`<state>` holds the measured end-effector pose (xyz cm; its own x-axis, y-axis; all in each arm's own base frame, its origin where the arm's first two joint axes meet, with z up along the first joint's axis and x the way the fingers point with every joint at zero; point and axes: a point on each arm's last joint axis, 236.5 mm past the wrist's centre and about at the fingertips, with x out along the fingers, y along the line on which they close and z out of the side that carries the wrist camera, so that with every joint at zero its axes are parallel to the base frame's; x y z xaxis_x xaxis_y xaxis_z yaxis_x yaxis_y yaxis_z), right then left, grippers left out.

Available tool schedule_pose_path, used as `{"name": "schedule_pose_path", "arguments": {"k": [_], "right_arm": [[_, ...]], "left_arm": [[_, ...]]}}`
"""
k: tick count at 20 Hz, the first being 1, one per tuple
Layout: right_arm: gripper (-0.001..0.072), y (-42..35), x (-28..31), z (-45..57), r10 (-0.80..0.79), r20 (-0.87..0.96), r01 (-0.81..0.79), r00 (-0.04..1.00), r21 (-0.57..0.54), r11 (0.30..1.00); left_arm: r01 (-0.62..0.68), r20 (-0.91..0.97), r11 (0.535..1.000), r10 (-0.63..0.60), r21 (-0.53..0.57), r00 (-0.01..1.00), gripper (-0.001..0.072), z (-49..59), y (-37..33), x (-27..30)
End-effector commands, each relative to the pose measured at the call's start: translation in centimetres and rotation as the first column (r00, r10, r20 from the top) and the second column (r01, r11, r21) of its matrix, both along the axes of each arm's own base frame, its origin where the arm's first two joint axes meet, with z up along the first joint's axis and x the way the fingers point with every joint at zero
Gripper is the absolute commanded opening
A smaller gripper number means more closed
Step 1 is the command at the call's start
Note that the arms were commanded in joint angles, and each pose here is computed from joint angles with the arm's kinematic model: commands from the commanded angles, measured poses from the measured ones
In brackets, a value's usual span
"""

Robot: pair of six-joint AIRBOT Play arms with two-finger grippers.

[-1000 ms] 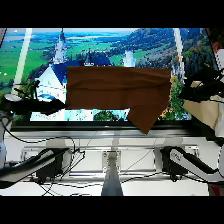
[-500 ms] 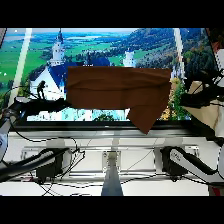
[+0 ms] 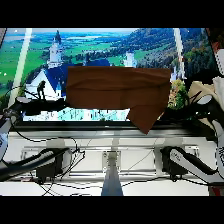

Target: Fold the clothes and pants, and hang the long-sleeved shirts on hangers.

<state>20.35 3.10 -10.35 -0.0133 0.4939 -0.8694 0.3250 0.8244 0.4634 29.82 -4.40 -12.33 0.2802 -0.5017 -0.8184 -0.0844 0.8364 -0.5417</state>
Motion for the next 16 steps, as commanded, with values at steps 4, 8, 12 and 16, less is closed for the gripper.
{"name": "schedule_pose_path", "arguments": {"k": [4,8,12,16], "right_arm": [[0.0126,1.1,3.2,-2.4,-0.264,0.114,0.26,0.958,0.052,0.964],[0.0011,1.3,4.5,-0.3,-0.165,0.187,0.154,0.969,0.071,0.986],[0.001,1.5,4.8,4.3,-0.109,0.316,0.099,0.942,0.048,0.994],[0.001,2.6,3.4,10.4,-0.103,0.456,0.1,0.884,0.031,0.995]], "left_arm": [[0.002,0.002,1.0,-0.002,0.001,1.0,0.0019,0.1,0.0,0.0],[0.09,0.033,0.993,-0.088,-0.071,0.996,0.0018,3.9,-1.3,0.8],[0.078,0.161,0.995,-0.068,-0.061,0.985,0.0016,10.9,0.6,1.6],[-0.024,0.226,0.997,0.006,0.076,0.974,0.0016,15.6,4.5,-1.6]]}}
